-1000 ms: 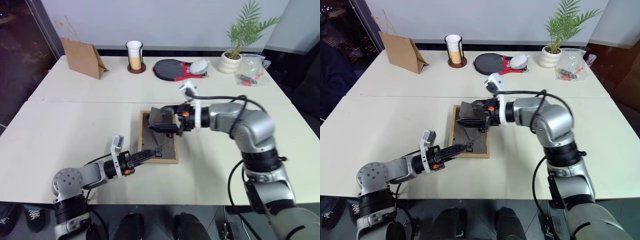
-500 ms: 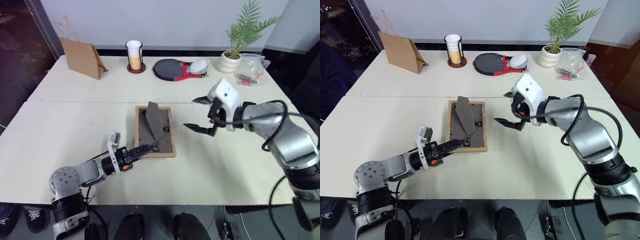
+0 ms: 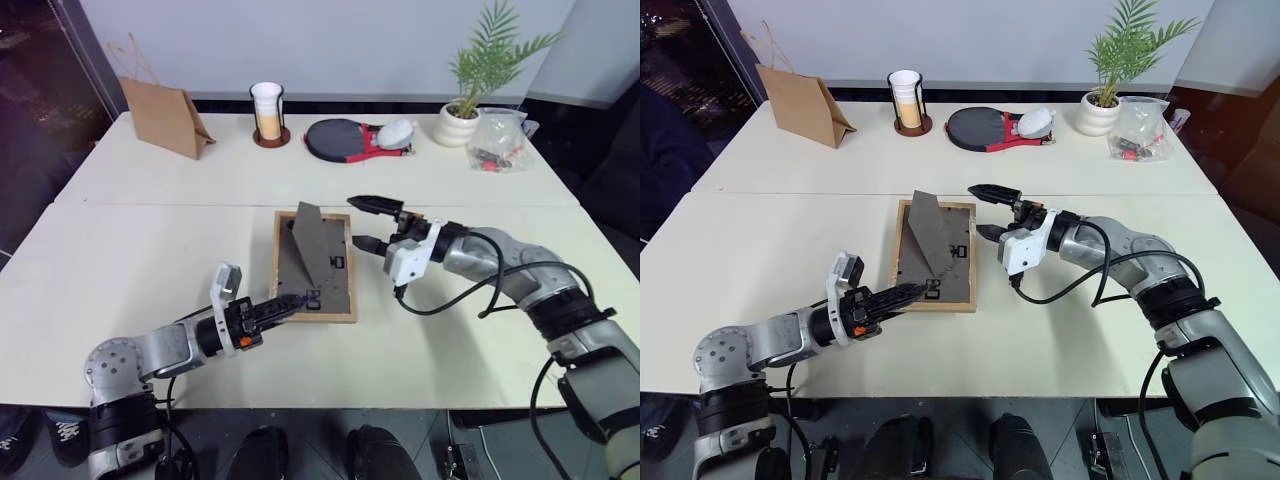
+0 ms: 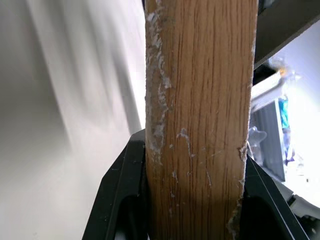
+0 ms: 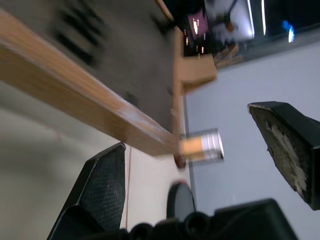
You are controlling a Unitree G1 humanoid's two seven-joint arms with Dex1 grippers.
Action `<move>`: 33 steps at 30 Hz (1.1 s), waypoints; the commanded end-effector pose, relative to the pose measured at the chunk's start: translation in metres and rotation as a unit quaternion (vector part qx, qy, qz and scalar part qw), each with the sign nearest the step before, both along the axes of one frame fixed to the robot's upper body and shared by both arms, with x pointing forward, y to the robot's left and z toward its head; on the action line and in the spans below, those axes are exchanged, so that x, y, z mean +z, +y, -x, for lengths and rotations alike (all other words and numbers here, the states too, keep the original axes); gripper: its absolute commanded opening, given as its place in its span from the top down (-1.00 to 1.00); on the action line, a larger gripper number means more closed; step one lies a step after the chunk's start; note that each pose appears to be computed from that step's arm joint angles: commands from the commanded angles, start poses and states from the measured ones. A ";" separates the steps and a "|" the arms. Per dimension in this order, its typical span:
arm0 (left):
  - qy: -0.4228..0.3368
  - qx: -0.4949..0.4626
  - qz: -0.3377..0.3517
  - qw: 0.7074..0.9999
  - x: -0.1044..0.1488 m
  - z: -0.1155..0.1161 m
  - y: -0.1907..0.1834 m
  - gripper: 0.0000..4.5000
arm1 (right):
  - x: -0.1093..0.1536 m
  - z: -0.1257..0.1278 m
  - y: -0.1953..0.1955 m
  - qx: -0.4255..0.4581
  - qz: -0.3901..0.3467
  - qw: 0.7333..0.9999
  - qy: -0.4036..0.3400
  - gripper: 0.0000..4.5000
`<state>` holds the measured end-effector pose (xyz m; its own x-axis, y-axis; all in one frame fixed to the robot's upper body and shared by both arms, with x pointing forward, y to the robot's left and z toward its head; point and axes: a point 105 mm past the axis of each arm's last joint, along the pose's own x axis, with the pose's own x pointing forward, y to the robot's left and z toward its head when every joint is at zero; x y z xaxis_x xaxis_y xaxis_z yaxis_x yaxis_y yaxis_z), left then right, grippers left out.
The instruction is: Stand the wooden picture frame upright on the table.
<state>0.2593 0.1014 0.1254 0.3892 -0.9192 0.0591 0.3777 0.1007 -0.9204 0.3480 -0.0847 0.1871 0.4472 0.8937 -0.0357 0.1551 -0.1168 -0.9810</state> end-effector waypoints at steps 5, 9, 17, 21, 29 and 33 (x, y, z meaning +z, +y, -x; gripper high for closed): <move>-0.009 -0.010 0.030 0.999 0.011 0.008 -0.006 0.51 | 0.003 0.001 0.019 0.044 -0.006 0.999 -0.028 -0.98; -0.003 -0.006 0.030 1.000 0.010 0.010 -0.007 0.51 | 0.001 -0.003 0.021 0.045 -0.003 0.999 -0.029 -0.38; 0.002 -0.002 0.023 1.000 0.009 0.012 -0.006 0.51 | 0.001 -0.006 0.019 0.049 -0.003 0.998 -0.025 0.48; -0.031 -0.012 -0.023 0.999 0.008 0.018 0.001 -0.34 | 0.007 -0.003 0.018 0.053 -0.023 0.998 -0.002 0.50; -0.245 0.016 -0.248 0.937 0.031 0.012 0.082 -0.97 | 0.029 -0.016 0.009 0.006 -0.122 0.971 0.207 0.50; -0.293 0.034 -0.300 0.907 0.035 -0.007 0.105 -0.97 | 0.026 -0.008 0.013 0.029 -0.178 0.848 0.498 0.50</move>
<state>0.2593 0.2016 0.1553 0.4959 -0.8356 -0.2363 0.7368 0.5488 -0.3948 0.3677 -0.0785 0.1931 0.4209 0.8974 -0.1326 -0.6176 0.1765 -0.7665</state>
